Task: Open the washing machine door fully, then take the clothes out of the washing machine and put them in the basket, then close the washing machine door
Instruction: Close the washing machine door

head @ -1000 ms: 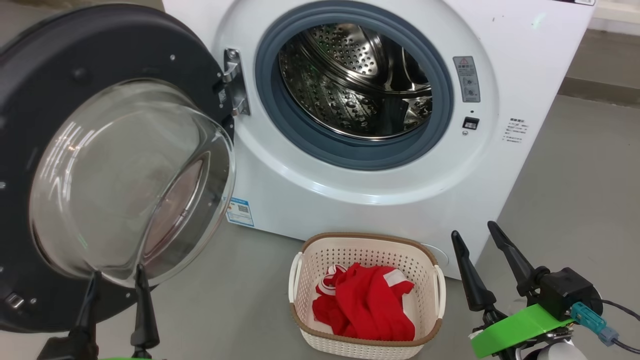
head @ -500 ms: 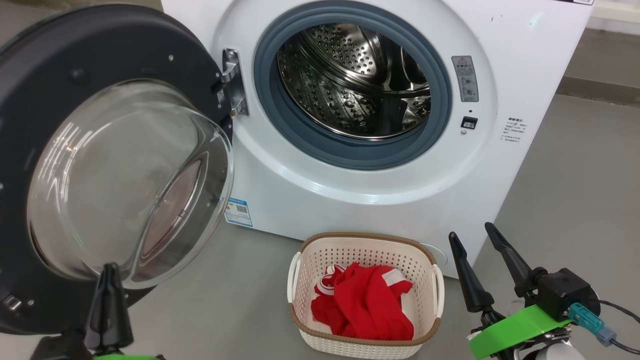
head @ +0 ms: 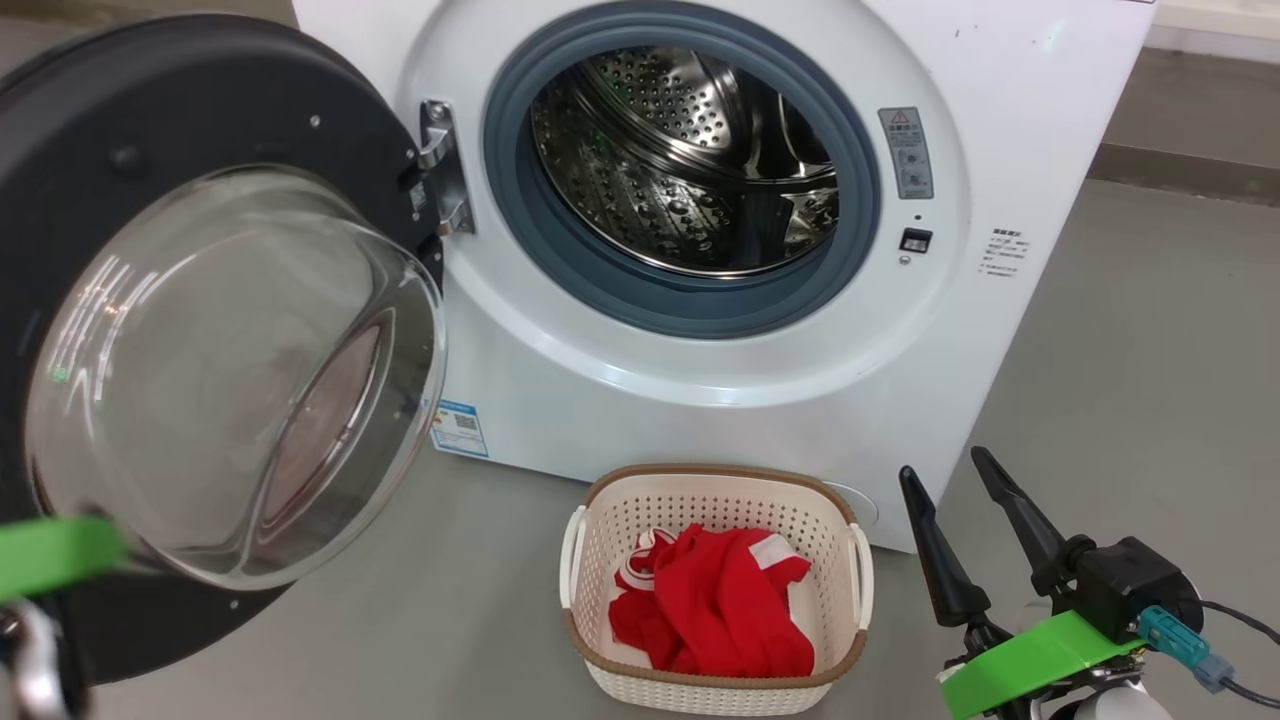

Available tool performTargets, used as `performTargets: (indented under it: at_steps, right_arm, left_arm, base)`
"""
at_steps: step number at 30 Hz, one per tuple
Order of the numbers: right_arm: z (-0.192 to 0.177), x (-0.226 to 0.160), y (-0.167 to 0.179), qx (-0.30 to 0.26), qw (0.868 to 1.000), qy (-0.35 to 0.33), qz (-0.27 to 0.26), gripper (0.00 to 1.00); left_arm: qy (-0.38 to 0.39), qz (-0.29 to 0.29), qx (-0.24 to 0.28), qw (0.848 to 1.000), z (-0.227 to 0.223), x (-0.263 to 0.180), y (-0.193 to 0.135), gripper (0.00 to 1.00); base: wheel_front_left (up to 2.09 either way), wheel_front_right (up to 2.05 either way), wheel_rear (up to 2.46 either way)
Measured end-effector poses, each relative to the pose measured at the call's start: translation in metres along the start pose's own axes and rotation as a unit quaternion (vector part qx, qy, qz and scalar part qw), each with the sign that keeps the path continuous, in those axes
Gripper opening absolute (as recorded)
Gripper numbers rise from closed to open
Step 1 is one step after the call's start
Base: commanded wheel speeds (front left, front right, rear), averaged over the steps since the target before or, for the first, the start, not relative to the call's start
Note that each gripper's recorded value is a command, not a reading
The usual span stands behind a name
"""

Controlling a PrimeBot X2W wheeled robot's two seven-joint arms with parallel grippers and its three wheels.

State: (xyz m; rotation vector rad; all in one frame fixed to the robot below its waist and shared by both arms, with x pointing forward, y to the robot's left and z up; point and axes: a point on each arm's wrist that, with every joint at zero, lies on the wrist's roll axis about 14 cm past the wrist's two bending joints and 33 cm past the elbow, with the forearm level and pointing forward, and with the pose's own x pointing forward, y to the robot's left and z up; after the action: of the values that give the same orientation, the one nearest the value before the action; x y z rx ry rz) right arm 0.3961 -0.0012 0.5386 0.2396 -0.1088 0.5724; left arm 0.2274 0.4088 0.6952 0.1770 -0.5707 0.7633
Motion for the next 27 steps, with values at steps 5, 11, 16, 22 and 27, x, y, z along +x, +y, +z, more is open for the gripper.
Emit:
performTargets:
  at_steps: [5,11,16,22,27]
  right_arm:
    - [0.001,-0.004,-0.006,-0.001,1.0,-0.001,-0.009,1.0]
    - [0.002,-0.009,-0.016,-0.006,1.0,-0.001,-0.021,1.0]
    - [0.001,-0.011,-0.022,-0.007,1.0,0.001,-0.029,1.0]
    - [-0.001,-0.011,-0.025,-0.006,0.999,0.004,-0.033,1.0]
    - [-0.004,-0.011,-0.027,-0.004,0.999,0.006,-0.035,1.0]
  left_arm:
    - [-0.027,0.043,-0.003,0.999,0.016,0.03,0.024,0.0]
    - [0.012,0.112,-0.033,0.993,-0.004,0.055,0.061,0.0]
    - [0.076,0.153,-0.05,0.984,-0.034,0.066,0.088,0.0]
    - [0.196,0.192,-0.137,0.952,-0.083,0.058,0.097,0.0]
    - [0.285,0.21,-0.247,0.902,-0.116,0.04,0.093,0.0]
  base:
    - [0.0,0.0,0.0]
    - [0.0,0.0,0.0]
    - [0.0,0.0,0.0]
    - [0.0,0.0,0.0]
    - [0.0,0.0,0.0]
